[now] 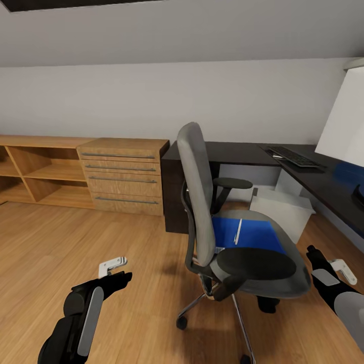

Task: In the bedroom, organize the workspace by keeping the computer under the desk, ensuring the monitor is on the desk, placing the keyboard on the desk next to the monitor, placing the mouse on the desk next to the keyboard, moving the folder from the swivel chair onto the desk next to the mouse, stacking the notebook on top of the folder with the pen on top of the notebook, and positioning the swivel chair next to the desk.

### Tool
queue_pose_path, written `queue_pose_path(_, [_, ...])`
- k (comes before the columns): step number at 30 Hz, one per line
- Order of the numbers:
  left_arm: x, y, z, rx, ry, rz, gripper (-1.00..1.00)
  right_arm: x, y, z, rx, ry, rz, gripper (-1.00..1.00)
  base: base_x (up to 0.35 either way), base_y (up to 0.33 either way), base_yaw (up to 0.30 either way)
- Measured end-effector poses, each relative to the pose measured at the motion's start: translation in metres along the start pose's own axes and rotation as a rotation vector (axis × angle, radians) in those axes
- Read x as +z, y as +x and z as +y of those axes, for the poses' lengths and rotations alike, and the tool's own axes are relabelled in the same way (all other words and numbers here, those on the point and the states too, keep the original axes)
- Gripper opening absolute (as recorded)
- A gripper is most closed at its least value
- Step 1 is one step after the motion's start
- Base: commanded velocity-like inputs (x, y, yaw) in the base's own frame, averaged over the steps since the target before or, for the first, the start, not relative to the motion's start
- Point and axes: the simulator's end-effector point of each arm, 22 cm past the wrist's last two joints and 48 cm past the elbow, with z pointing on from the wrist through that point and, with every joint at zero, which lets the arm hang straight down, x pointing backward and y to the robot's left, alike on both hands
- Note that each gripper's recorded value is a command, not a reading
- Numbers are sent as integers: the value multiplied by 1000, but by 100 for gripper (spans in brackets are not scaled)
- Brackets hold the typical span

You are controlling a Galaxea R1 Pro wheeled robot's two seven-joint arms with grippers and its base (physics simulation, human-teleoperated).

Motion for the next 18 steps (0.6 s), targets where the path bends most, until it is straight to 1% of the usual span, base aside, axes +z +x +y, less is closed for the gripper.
queue_pose_path(16, [0,0,0,1,1,0,100,0,1,0,0,1,2,100,0,0,0])
queue_pose_path(17, [0,0,0,0,0,0,100,0,2,0,1,0,7,100,0,0,0])
queue_pose_path(18, [0,0,0,0,0,0,100,0,7,0,1,-1,31,100,0,0,0])
